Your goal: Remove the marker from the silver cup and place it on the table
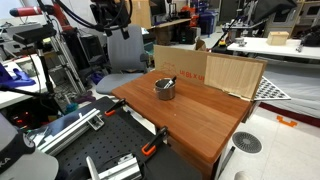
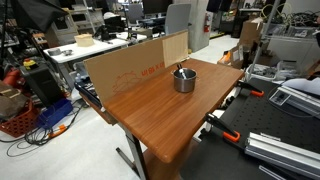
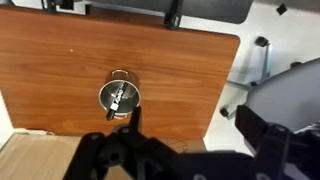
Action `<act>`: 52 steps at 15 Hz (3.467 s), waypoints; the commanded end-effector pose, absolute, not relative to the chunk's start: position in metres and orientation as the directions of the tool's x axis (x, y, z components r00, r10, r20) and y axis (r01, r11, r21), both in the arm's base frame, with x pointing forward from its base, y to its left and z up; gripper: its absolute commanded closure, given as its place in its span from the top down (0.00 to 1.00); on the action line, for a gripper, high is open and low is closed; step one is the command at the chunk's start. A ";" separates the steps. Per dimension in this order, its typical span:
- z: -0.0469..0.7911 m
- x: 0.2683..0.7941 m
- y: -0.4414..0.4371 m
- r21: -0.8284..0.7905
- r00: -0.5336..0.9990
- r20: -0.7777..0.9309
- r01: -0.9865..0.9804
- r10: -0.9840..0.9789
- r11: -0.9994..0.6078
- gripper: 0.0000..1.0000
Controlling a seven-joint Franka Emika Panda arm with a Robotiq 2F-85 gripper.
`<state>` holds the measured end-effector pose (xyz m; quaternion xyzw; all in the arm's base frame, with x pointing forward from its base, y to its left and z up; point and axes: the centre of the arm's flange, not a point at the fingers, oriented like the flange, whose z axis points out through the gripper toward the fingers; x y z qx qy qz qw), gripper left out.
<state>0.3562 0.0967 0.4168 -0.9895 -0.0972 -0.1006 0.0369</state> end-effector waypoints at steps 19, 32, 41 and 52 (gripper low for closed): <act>0.292 0.502 0.038 -0.077 0.986 0.162 -0.039 -0.051 -0.996 1.00; 0.223 0.557 0.018 -0.058 0.976 0.105 -0.184 -0.189 -0.981 1.00; 0.199 0.562 0.021 -0.019 0.980 0.091 -0.176 -0.177 -0.984 0.58; 0.211 0.561 0.027 0.003 0.979 0.118 -0.168 -0.166 -0.986 0.05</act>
